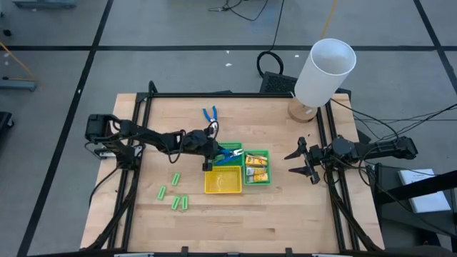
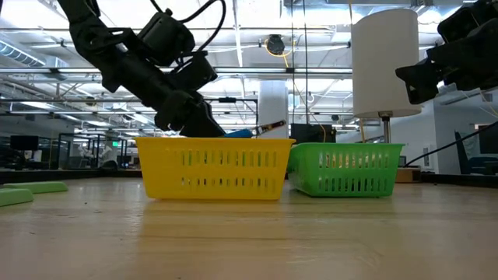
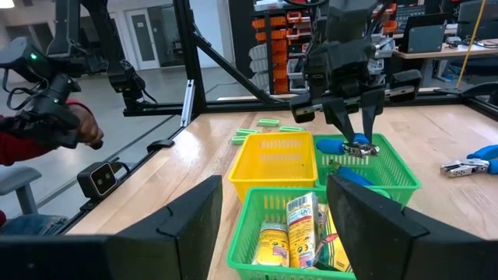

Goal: Pick & Place School Supplies
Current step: Put the blue hole puncher into the right green bin

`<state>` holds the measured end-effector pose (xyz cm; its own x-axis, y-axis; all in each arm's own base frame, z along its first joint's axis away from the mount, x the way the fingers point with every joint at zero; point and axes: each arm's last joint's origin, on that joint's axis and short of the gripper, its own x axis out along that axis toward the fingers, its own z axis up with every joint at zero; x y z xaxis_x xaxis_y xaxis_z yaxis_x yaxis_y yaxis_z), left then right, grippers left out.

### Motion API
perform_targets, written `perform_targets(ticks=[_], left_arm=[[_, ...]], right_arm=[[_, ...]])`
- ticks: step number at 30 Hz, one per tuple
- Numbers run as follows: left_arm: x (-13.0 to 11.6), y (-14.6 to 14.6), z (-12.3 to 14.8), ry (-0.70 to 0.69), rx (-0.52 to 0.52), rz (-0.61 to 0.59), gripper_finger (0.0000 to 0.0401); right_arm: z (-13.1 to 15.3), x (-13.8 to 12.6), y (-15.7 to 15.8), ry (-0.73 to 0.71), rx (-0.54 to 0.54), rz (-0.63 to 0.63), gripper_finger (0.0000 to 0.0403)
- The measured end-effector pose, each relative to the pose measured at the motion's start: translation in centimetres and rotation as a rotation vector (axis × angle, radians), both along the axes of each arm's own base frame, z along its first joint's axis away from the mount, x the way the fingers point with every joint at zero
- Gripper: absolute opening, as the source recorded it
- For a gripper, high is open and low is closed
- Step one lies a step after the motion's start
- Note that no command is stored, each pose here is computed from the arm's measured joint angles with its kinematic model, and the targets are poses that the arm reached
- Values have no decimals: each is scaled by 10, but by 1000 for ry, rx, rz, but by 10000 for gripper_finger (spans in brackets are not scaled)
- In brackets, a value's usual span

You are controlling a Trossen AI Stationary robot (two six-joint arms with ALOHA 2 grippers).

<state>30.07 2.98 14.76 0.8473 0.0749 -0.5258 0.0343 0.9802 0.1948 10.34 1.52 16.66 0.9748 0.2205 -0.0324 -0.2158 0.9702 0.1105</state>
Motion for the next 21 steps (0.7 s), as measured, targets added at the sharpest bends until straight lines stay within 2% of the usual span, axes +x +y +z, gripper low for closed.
perform_targets(ticks=[21], left_arm=[[-4, 8, -5, 59, -15, 32, 65]], right_arm=[[0, 0, 0, 0, 0, 0, 226]])
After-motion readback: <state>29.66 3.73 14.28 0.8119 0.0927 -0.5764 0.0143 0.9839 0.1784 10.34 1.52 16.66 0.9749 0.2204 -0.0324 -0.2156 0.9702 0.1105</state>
